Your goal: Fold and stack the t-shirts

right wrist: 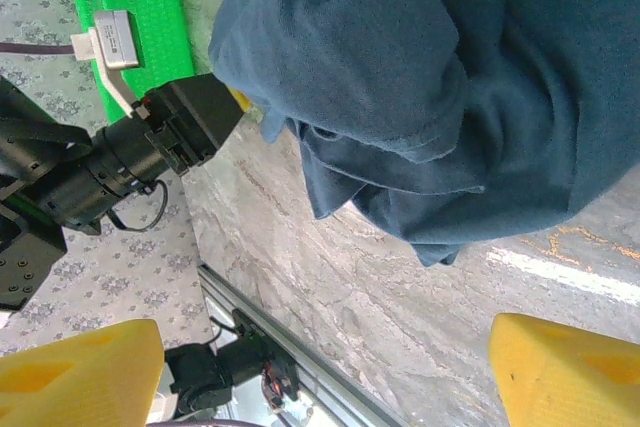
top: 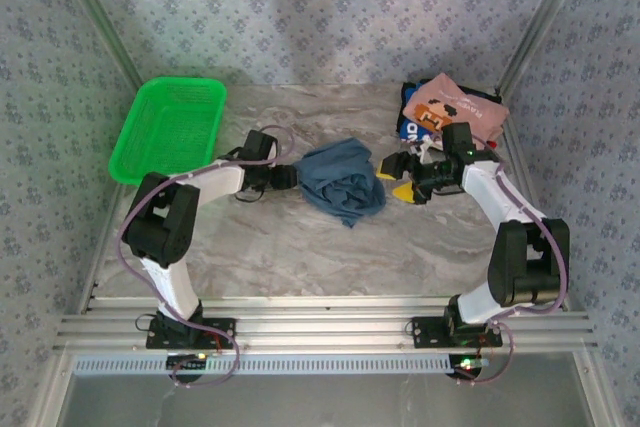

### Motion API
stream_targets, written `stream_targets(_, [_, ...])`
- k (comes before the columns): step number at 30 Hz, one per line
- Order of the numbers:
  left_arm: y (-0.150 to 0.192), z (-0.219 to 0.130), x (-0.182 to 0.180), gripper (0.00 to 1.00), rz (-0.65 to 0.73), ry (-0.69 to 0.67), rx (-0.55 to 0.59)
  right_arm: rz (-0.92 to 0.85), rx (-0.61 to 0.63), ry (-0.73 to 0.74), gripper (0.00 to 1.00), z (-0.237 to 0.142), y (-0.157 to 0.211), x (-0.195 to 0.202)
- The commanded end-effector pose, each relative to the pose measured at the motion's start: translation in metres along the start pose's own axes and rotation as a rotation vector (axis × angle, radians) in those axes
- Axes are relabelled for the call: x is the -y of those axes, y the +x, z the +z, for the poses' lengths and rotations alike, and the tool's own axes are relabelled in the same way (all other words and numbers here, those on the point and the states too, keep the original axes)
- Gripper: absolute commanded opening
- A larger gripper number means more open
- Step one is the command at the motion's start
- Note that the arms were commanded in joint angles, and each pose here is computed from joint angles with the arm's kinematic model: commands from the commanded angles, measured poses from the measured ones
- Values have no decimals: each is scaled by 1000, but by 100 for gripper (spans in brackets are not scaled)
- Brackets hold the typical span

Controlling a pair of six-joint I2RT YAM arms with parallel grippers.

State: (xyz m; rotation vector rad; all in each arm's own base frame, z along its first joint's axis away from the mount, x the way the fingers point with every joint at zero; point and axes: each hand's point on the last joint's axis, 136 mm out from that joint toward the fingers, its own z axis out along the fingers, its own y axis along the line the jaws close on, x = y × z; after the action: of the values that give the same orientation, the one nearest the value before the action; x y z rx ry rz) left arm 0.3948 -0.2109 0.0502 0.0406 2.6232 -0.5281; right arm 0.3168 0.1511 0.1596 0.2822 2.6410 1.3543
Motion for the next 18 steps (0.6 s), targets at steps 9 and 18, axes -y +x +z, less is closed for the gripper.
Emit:
stream_targets(9, [-19, -18, 4, 61, 21, 79, 75, 1, -18, -2, 86, 2, 9, 2])
stream_targets(18, [-30, -6, 4, 60, 34, 64, 71, -5, -24, -2, 86, 4, 11, 1])
